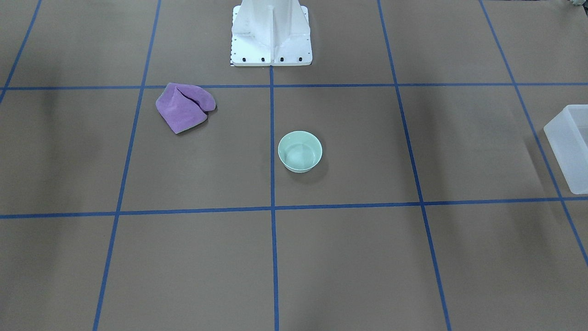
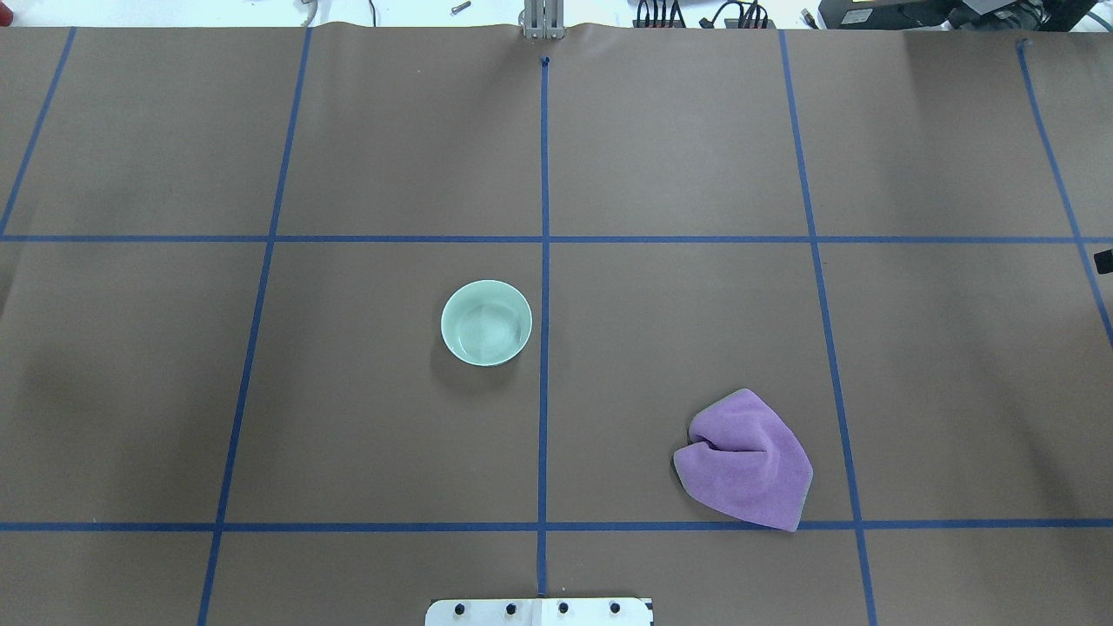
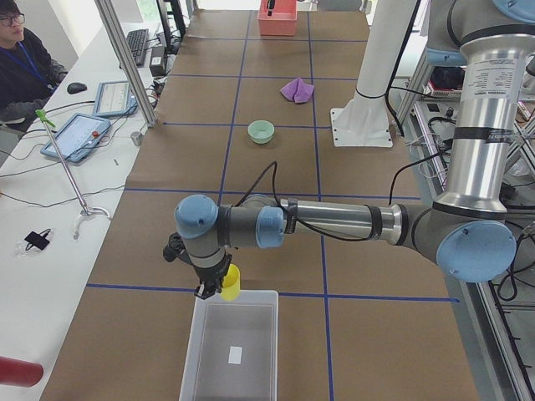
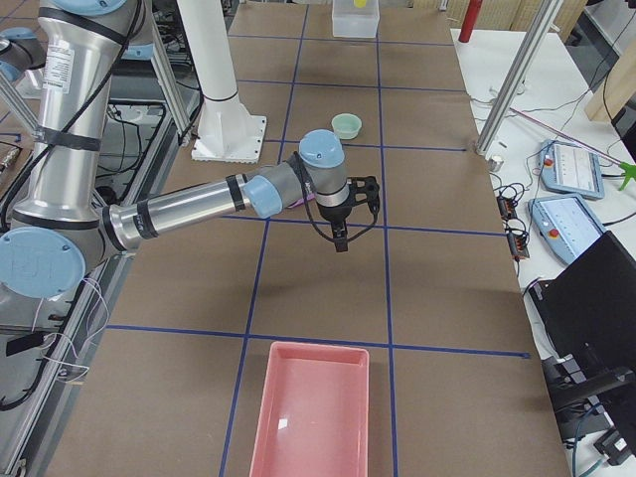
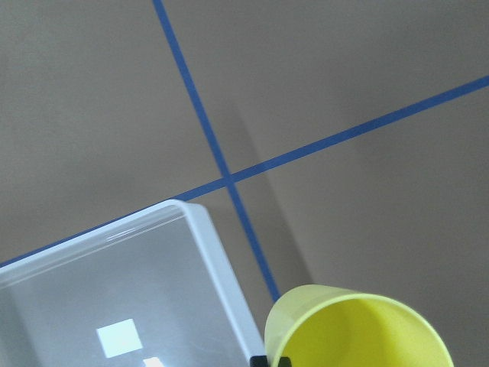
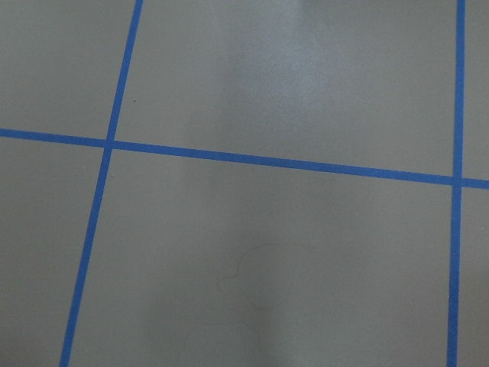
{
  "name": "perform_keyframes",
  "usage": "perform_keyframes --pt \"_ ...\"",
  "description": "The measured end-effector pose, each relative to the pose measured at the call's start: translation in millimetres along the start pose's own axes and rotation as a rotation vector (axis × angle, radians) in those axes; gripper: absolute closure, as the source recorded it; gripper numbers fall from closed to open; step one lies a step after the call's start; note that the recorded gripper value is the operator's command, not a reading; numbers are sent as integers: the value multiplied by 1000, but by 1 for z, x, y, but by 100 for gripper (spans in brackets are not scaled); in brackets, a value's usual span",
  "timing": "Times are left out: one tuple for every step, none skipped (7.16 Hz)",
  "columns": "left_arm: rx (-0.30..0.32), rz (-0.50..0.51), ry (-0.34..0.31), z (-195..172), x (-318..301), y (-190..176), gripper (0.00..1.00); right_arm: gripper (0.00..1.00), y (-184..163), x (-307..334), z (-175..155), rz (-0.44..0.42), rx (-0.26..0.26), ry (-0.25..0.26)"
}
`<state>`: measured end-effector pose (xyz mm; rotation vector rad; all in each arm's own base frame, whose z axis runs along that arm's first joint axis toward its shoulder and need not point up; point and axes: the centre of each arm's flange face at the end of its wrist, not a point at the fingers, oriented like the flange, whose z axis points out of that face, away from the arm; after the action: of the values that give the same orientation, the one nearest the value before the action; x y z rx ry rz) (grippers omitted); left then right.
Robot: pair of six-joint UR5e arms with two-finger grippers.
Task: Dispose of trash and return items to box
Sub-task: 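Lower the yellow cup into the clear bin and release it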
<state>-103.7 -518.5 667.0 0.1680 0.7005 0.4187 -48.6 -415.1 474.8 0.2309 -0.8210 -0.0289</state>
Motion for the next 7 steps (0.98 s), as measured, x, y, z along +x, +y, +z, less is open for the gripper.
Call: perform_keyframes --pt "4 17 0 19 -23 14 100 0 0 -1 1 -3 1 6" --pt "15 23 2 40 -41 26 100 0 0 -2 2 -7 1 10" --pt "36 19 12 62 -53 40 100 0 0 -2 3 -9 1 12" --pt "68 -8 25 83 -60 58 100 0 -1 -2 3 -9 2 13" --pt "105 -49 31 97 -62 72 100 0 0 -3 3 -11 2 13" --pt "129 -79 32 106 -63 80 100 0 0 -3 4 -12 1 14" --pt "137 -93 36 112 -63 85 100 0 0 -3 4 -13 1 14"
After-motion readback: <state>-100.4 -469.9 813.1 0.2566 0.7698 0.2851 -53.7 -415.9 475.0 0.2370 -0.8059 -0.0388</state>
